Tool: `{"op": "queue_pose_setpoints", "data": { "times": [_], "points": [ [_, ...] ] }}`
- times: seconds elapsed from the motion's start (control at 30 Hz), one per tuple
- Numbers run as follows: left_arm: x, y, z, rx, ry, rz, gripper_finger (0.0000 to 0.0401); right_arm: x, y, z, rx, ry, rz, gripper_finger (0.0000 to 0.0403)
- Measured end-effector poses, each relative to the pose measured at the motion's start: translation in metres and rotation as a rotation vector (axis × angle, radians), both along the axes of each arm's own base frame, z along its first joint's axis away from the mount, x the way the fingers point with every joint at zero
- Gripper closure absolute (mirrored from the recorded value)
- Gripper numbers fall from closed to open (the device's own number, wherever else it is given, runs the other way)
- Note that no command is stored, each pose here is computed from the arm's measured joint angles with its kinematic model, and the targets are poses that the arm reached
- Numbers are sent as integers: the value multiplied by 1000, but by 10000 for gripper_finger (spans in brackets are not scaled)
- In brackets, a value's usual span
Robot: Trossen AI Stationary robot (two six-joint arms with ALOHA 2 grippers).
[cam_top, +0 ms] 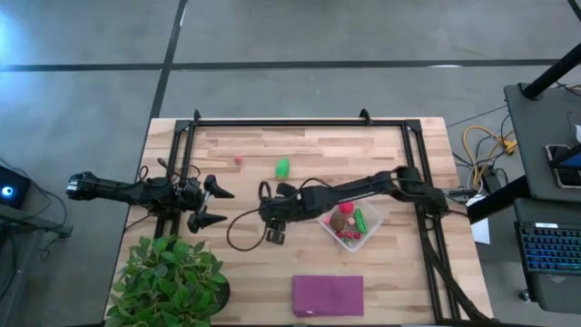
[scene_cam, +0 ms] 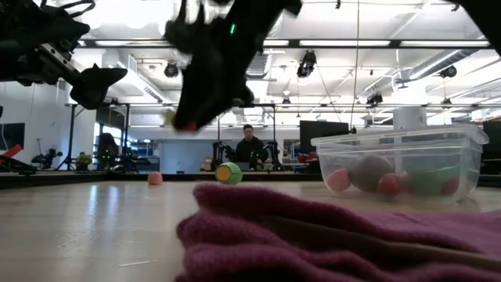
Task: Pick and placing Produce into tupperware
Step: Put the red strawberry into the transparent bin
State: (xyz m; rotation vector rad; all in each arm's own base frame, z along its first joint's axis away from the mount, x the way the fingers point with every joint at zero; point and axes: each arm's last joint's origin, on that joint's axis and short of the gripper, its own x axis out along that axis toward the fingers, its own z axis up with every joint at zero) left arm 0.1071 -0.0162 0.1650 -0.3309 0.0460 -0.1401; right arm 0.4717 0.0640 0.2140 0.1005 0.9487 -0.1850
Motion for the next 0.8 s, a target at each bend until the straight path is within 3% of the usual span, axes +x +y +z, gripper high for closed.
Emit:
{"op": "queue_pose_setpoints", "data": {
  "times": [0.17, 0.37, 0.57, 0.8],
  "points": [
    [0, 0, 0, 0, -1, 0, 34, -30, 3, 56, -51, -50, -75, 257],
    [0, 0, 0, 0, 0, 0, 34, -84, 10, 82, -79, 83, -218, 255],
    [0, 0, 0, 0, 0, 0, 34, -136, 25, 71, -42, 173, -394, 255],
    [0, 0, 0, 0, 0, 0, 34, -180, 45, 27, 39, 256, -603, 255]
  ]
}}
